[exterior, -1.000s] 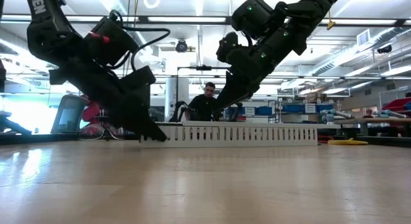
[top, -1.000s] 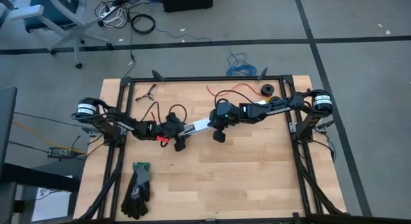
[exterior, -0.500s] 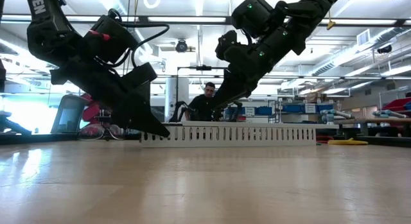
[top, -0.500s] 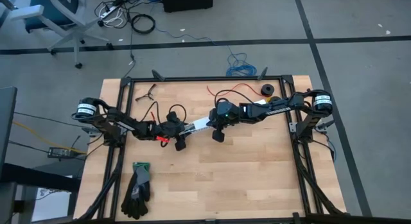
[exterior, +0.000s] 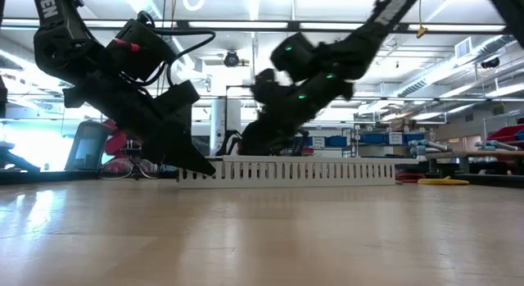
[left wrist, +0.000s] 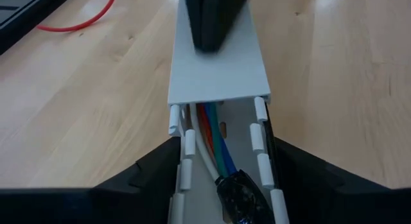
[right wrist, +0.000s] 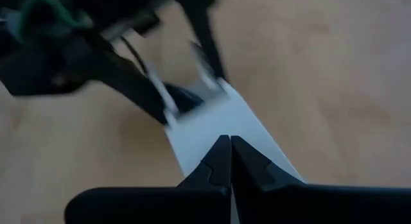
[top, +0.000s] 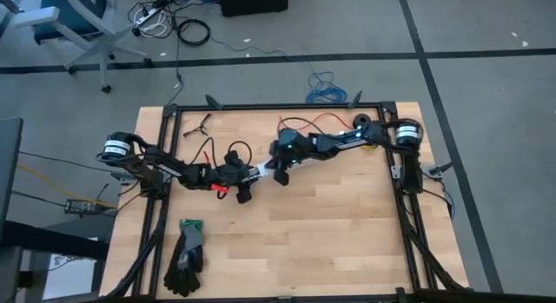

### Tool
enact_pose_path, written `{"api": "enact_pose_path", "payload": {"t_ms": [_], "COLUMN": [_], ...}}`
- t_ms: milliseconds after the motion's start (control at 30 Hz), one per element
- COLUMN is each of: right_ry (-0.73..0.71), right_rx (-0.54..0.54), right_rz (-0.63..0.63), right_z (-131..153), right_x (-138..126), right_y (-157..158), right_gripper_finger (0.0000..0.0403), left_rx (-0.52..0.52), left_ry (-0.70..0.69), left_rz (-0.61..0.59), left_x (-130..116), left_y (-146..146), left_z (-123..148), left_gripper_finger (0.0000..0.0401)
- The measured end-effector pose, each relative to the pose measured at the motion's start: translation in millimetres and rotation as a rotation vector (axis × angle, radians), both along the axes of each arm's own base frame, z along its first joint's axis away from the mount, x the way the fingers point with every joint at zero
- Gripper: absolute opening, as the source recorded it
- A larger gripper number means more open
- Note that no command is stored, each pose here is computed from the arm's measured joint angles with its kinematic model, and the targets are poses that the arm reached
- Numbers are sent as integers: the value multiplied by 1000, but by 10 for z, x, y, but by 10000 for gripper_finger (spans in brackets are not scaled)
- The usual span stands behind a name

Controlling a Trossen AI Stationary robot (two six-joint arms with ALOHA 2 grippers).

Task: Ziptie cables
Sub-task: Close the cable duct

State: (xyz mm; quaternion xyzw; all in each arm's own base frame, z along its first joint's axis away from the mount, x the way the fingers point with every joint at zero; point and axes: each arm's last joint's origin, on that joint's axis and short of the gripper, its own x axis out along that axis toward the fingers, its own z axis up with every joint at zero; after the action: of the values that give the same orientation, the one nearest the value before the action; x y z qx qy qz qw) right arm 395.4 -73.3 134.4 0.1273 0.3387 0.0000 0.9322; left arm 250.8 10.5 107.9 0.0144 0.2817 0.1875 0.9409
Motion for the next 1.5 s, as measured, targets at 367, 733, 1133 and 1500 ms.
{"api": "enact_pose_path", "payload": {"t_ms": [367, 733, 1133, 1500], "right_ry": [-161, 114, -165, -173], "right_rx": [-204, -37, -205, -216], "right_rz": [109, -26, 95, 17], "right_z": [529, 277, 460, 634], "right_x": [209, -195, 131, -392], "right_y": [120, -13, 98, 201], "right_gripper_finger": [0, 0, 0, 0], "left_rx": [-5, -4, -8, 30], "left_ry": [-1, 0, -7, 0], "left_rz": [-9, -6, -10, -41], "left_x": [7, 3, 9, 16], "left_y": [0, 1, 0, -2], "left_z": [1, -1, 4, 13], "left_gripper_finger": [230, 230, 230, 241]}}
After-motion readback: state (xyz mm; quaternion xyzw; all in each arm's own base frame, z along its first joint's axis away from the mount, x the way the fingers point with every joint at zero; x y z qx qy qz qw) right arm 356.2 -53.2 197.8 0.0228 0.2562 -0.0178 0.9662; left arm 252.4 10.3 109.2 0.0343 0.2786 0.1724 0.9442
